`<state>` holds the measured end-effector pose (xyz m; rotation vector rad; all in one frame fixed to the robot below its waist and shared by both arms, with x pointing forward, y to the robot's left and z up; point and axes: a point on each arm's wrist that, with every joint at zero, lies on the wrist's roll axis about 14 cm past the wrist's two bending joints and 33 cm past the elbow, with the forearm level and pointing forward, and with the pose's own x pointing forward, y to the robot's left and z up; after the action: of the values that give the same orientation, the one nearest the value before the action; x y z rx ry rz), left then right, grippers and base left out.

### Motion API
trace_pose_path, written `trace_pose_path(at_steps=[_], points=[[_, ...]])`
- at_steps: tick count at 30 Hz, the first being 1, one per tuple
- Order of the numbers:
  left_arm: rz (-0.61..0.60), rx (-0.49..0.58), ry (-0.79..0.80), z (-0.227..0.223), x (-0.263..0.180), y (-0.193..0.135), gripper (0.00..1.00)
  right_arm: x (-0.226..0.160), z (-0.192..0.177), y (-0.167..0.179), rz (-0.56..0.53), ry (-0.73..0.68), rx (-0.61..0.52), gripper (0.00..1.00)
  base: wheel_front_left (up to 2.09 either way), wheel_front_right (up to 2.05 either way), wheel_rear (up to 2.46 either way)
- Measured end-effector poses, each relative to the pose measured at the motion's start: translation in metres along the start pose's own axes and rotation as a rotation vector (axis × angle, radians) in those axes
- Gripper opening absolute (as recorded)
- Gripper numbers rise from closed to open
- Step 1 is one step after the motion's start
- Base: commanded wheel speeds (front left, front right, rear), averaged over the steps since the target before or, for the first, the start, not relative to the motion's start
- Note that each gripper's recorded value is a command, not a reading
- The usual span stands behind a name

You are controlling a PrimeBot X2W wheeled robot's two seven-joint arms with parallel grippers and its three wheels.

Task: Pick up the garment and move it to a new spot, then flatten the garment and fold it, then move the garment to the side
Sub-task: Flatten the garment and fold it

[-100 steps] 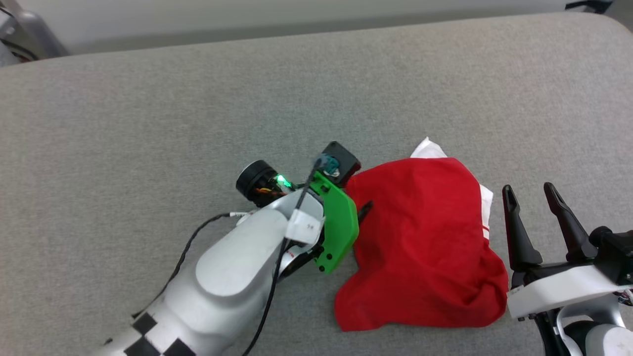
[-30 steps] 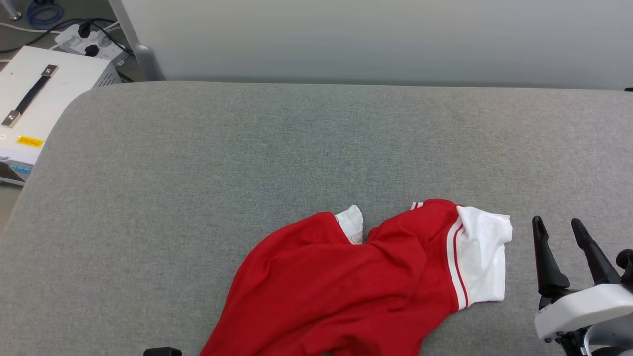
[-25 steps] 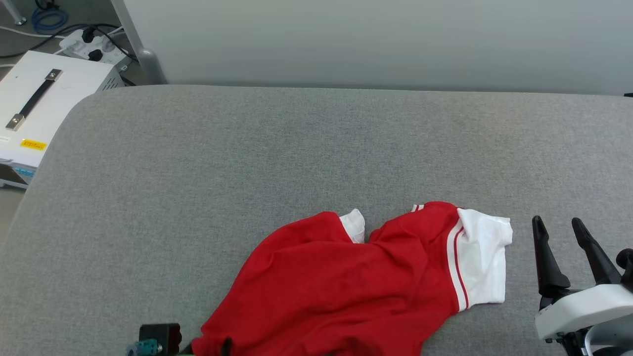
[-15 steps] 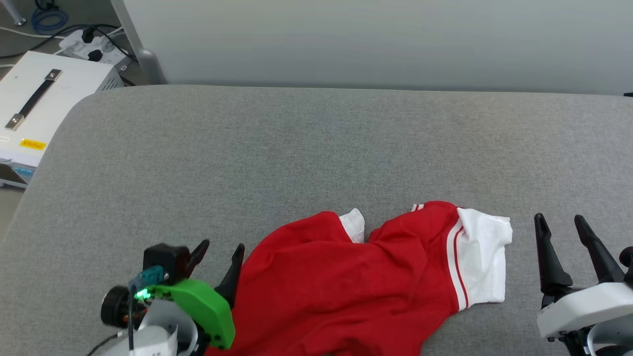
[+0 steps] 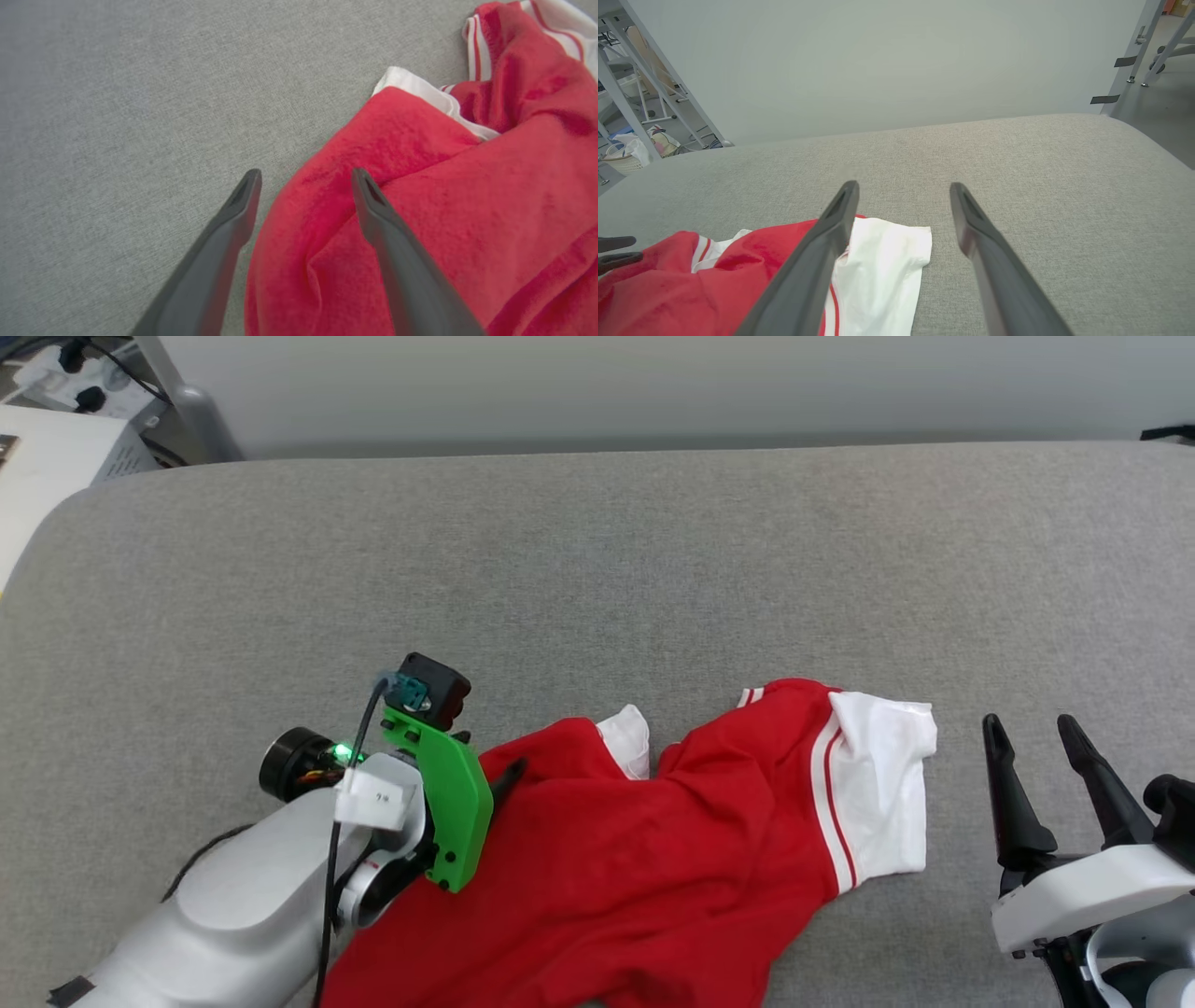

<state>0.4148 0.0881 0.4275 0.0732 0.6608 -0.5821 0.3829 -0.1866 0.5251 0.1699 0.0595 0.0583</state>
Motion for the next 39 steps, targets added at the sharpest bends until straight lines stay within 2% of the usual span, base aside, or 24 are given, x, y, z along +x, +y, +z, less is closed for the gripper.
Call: trace_pose_path(at_steps=[7, 11, 12, 14, 15, 19, 21, 22, 24, 27, 30, 35, 39], points=[[-0.056, 0.12, 0.339, -0.055, 0.02, 0.006, 1.0, -0.004, -0.013, -0.018, -0.057, 0.03, 0.008, 1.0, 0.0, 0.0, 0.0], [-0.074, 0.189, 0.485, -0.065, 0.022, 0.011, 1.0, -0.005, -0.017, -0.023, -0.073, 0.037, 0.018, 1.0, 0.0, 0.0, 0.0], [-0.089, 0.2, 0.516, -0.067, 0.024, 0.01, 0.0, -0.005, -0.019, -0.025, -0.079, 0.04, 0.023, 1.0, 0.0, 0.0, 0.0], [-0.089, 0.195, 0.49, -0.064, 0.025, 0.01, 0.0, -0.004, -0.019, -0.025, -0.079, 0.039, 0.025, 1.0, 0.0, 0.0, 0.0], [-0.08, 0.18, 0.394, -0.052, 0.03, 0.01, 0.0, -0.003, -0.021, -0.025, -0.078, 0.041, 0.033, 1.0, 0.0, 0.0, 0.0], [-0.009, 0.148, 0.21, -0.021, 0.03, 0.021, 0.0, 0.0, -0.021, -0.021, -0.063, 0.04, 0.041, 1.0, 0.0, 0.0, 0.0], [0.046, 0.118, 0.097, 0.001, 0.024, 0.032, 0.0, 0.002, -0.021, -0.018, -0.052, 0.037, 0.045, 1.0, 0.0, 0.0, 0.0], [0.144, 0.071, -0.038, 0.024, 0.007, 0.054, 0.0, 0.003, -0.018, -0.014, -0.041, 0.028, 0.046, 1.0, 0.0, 0.0, 0.0], [0.207, 0.02, -0.097, 0.026, -0.007, 0.067, 0.0, 0.004, -0.017, -0.012, -0.034, 0.026, 0.047, 1.0, 0.0, 0.0, 0.0], [0.307, -0.068, -0.13, 0.005, -0.032, 0.083, 0.0, 0.005, -0.016, -0.007, -0.018, 0.022, 0.049, 1.0, 0.0, 0.0, 0.0], [0.38, -0.181, -0.08, -0.04, -0.056, 0.085, 0.0, 0.003, -0.016, -0.004, -0.009, 0.023, 0.054, 1.0, 0.0, 0.0, 0.0], [0.362, -0.388, 0.097, -0.13, -0.083, 0.037, 0.0, 0.002, -0.013, 0.001, 0.007, 0.017, 0.057, 1.0, 0.0, 0.0, 0.0], [0.305, -0.476, 0.144, -0.154, -0.089, 0.0, 0.0, 0.0, -0.011, 0.004, 0.017, 0.014, 0.056, 1.0, 0.0, 0.0, 0.0]])
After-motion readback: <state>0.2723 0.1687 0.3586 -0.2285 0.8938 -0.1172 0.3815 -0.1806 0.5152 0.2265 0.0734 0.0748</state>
